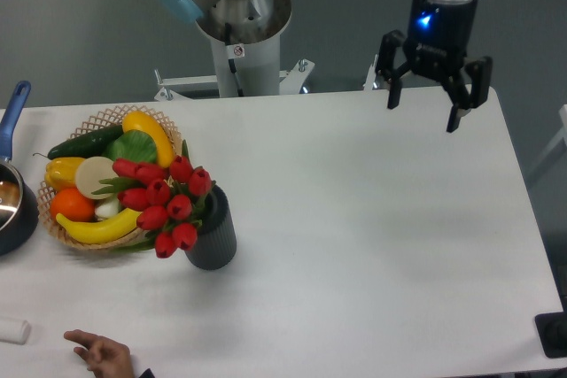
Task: Pick up the flowers from the vase
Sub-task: 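Move the open gripper toward the black vase of red tulips, then lower the open gripper around the tulip stems above the vase rim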
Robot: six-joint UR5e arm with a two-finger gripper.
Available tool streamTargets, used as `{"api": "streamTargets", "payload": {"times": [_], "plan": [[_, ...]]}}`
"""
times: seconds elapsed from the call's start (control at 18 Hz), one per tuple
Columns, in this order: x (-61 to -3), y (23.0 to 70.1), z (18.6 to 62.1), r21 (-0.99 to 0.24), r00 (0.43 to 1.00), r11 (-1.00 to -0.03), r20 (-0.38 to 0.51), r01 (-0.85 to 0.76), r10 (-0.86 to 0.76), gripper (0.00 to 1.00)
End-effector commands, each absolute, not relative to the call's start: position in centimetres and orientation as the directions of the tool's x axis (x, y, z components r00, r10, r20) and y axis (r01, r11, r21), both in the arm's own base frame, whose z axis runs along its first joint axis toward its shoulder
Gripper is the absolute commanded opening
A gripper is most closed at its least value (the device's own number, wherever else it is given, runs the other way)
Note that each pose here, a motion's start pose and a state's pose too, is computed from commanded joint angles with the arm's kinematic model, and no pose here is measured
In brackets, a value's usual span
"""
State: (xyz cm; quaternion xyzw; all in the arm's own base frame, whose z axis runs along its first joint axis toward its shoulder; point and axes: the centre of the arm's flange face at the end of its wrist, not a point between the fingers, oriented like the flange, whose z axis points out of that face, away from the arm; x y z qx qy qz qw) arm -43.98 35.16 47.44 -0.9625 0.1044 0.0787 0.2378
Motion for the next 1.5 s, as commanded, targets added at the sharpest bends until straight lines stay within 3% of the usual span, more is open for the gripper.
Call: {"api": "streamTargets", "payload": {"times": [0.17,0.56,0.94,1.5], "plan": [[-42.7,36.2,45.4,-0.451,0.971,-0.863,-0.178,-0.227,-0.162,1.0],[-41.1,38.4,42.6,-0.487,0.954,-0.833,-0.259,-0.264,-0.151,1.0],[-38.8,40.8,39.3,-0.495,0.96,-0.824,-0.19,-0.275,-0.207,1.0],[-34.0,41.6,35.8,-0.695,0.957,-0.681,-0.031,-0.229,-0.29,1.0]]}}
